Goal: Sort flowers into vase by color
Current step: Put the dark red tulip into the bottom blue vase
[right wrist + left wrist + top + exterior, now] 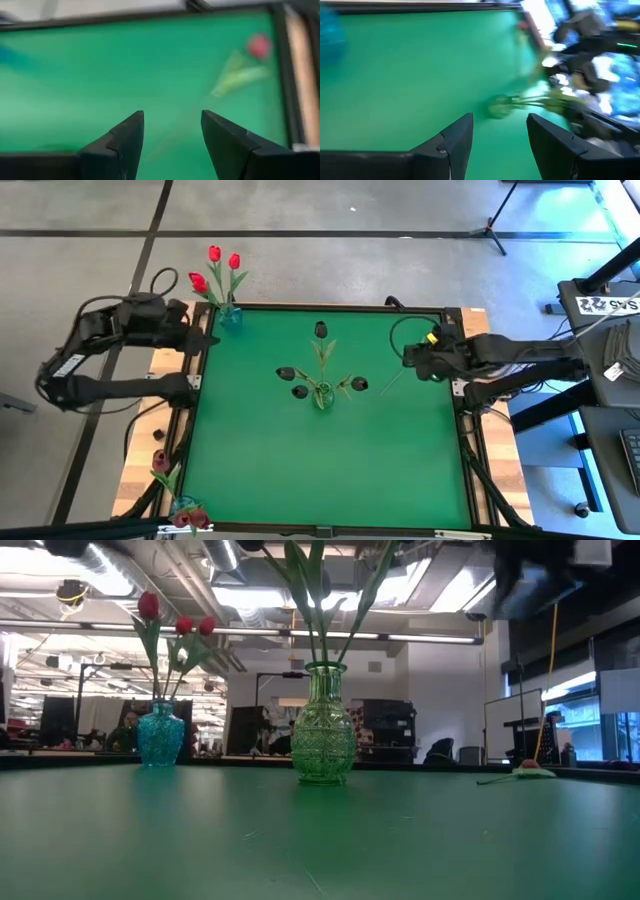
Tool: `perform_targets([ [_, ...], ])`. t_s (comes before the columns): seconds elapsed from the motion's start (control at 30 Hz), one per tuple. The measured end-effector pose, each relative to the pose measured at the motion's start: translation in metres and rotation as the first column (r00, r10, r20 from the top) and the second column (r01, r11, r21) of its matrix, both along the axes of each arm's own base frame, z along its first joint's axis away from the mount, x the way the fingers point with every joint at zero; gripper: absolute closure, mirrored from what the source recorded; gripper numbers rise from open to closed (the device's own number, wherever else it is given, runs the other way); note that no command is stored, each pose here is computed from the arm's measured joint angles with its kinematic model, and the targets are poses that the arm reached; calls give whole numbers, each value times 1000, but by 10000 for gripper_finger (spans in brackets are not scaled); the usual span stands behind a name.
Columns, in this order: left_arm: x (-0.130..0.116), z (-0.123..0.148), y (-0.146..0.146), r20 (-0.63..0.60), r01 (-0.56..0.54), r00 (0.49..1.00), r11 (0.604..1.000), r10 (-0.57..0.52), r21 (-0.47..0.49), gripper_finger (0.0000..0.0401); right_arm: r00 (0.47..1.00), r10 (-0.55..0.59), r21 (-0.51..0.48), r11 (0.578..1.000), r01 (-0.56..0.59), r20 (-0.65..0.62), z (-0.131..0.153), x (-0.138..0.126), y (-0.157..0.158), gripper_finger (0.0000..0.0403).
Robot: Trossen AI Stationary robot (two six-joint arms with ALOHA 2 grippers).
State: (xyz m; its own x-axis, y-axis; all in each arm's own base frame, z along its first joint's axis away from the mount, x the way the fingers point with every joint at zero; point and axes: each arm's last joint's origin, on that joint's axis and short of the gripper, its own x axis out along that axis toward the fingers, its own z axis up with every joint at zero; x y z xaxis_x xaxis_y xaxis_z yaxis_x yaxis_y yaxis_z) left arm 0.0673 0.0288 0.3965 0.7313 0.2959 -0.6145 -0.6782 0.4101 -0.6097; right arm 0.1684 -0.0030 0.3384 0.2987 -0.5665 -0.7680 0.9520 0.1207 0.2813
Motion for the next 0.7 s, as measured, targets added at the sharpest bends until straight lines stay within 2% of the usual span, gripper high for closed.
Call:
perform_targets([
  [0.07,7,5,-4,54,58,997,998,-59,22,220,995,-89,75,993,91,-34,-24,-3,-14,205],
  [0.13,16,8,-6,100,109,988,992,-114,62,220,983,-179,107,977,183,-37,-48,-3,-30,205],
  [0.3,44,14,-13,157,208,960,966,-231,151,221,941,-334,156,934,323,50,-103,3,-72,205],
  [0.5,58,13,-22,141,251,949,946,-282,204,221,833,-553,222,808,545,-31,-143,-16,-116,205],
  [0.7,57,13,-25,125,236,955,944,-270,232,221,763,-636,243,727,643,-116,-167,-27,-152,205],
])
